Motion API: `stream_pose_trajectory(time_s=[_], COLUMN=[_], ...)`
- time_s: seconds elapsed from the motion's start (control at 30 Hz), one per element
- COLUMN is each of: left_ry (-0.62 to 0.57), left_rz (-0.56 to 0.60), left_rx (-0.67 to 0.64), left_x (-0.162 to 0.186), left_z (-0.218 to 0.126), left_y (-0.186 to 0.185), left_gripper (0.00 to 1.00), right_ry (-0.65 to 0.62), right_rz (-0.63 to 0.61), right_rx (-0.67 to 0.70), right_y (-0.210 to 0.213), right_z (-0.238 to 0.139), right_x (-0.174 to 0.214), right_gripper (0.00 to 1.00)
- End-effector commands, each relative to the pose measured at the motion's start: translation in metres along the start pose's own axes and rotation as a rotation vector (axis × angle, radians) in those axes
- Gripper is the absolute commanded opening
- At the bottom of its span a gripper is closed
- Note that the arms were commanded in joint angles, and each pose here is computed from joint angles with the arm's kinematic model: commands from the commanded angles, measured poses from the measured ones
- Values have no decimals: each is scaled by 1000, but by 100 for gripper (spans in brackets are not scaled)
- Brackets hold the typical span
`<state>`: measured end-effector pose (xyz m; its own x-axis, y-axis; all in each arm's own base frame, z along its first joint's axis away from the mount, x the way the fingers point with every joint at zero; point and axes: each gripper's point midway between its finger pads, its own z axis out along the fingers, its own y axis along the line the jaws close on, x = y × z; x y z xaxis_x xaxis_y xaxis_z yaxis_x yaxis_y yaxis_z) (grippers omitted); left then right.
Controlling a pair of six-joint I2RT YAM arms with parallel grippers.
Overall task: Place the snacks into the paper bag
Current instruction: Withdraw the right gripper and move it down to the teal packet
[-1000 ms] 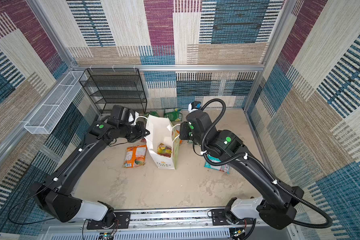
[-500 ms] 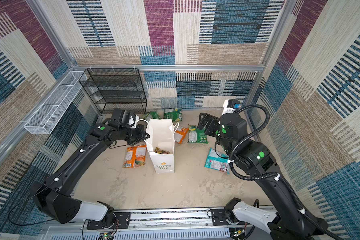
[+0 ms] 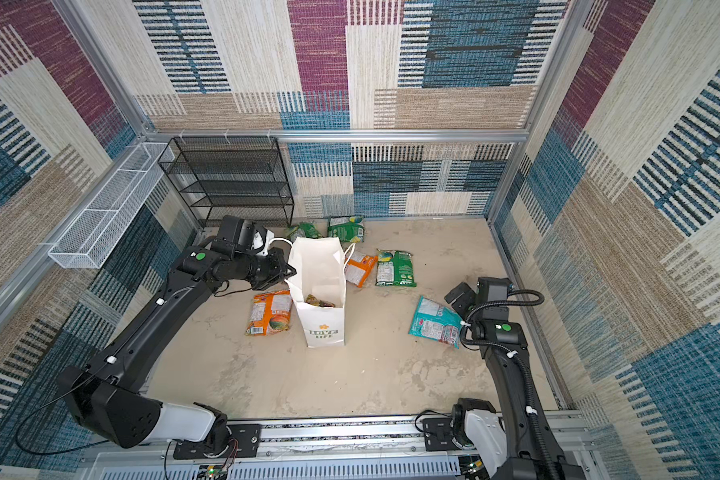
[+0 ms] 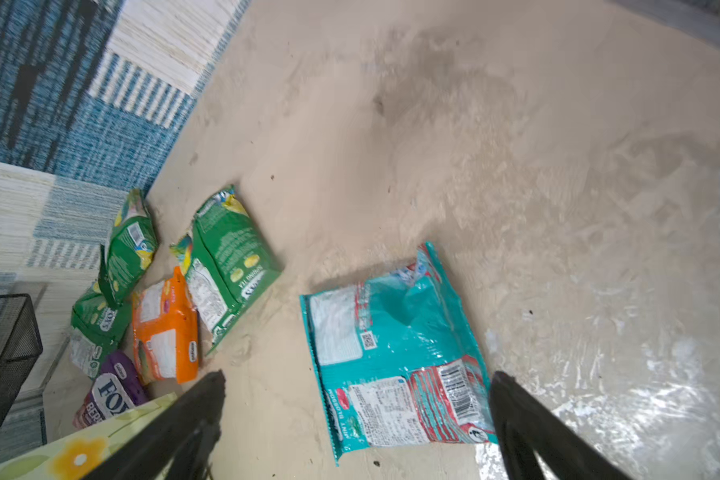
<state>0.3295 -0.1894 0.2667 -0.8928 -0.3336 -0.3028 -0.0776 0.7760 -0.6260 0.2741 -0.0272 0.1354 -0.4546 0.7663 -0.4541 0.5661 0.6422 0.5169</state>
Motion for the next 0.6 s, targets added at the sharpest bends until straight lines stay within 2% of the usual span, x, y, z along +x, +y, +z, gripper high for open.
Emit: stream_pose_trajectory(time_s=[0.0, 0.13, 0.27, 0.33, 0.47, 0.57], left_ry=[-8, 1, 0, 2, 5, 4], left_rz=[21, 10, 7, 2, -7, -13], left_rx=[36, 41, 46, 46, 45, 45], left_x=[-4, -4, -4, -4, -5, -6], left_z=[0, 1, 0, 1, 2, 1], left_y=[-6, -5, -5, -4, -3, -2], left_gripper=[0, 0, 0, 0, 0, 0], right_ry=[-11, 49, 134, 192, 224, 252], right_rz=[30, 42, 17, -8, -39, -93], right_rx=[-111, -86, -105, -150, -264, -302], right_y=[8, -12, -15, -9, 9, 27], right_z=[12, 35, 53, 58, 53, 49], right_x=[2, 23, 42, 51, 60, 72], right_gripper=[100, 100, 100, 100, 93, 93])
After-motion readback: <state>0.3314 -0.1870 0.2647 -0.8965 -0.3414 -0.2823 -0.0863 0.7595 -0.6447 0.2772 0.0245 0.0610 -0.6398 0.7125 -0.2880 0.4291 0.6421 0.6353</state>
